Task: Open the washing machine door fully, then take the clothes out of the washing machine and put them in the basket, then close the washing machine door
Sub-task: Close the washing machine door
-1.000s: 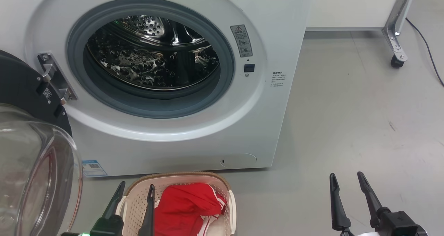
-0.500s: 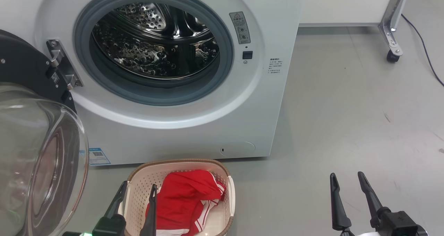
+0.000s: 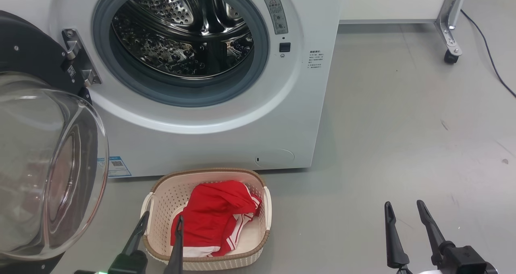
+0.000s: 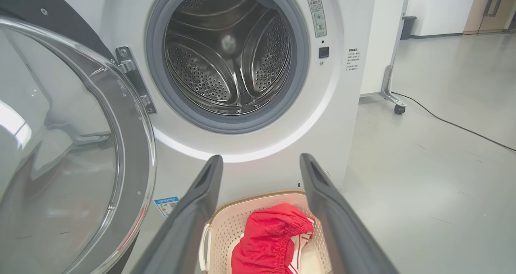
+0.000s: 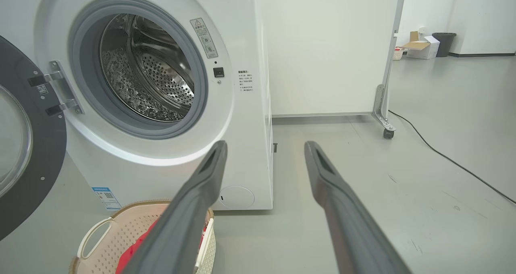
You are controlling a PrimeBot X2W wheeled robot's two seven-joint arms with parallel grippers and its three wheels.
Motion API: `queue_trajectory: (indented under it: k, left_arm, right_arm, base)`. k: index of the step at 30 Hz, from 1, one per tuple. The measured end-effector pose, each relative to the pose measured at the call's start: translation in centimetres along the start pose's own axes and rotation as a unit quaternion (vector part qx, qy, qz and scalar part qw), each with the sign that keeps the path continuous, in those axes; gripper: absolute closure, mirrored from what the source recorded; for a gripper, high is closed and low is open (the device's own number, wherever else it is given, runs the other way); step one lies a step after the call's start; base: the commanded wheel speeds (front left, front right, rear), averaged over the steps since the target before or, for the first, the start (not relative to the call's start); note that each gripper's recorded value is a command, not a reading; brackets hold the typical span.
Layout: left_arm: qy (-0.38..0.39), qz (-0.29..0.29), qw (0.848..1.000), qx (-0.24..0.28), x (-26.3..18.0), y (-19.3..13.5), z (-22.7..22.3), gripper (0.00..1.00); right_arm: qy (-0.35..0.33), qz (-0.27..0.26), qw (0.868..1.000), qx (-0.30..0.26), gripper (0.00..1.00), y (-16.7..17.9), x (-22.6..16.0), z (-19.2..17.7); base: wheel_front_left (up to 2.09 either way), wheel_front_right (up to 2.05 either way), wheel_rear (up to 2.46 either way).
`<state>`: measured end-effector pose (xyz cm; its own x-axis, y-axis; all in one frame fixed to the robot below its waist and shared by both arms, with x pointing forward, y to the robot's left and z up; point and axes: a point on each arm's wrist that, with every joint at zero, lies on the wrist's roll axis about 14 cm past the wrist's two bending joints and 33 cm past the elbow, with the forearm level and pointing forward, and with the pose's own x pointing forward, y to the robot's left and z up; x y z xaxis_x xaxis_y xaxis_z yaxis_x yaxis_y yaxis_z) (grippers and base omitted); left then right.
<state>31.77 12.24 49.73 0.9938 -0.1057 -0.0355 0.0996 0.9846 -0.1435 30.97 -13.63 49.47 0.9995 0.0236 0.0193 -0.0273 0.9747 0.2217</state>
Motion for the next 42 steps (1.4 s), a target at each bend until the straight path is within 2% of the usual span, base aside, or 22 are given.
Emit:
queue_trajectory:
  k: [25,42]
  left_arm:
    - [-0.001,-0.003,1.0,-0.001,0.0,-0.18,0.27,0.0]
    - [-0.001,0.007,1.0,0.003,-0.7,0.21,0.32,0.0]
  right_arm:
    - [0.004,-0.009,1.0,-0.001,0.0,-0.42,-0.33,-0.23]
    - [0.008,0.005,1.0,-0.002,0.0,0.26,0.0,-0.4]
  base:
    - [-0.16,0.16,0.0]
    - [0.0,0.0,0.0]
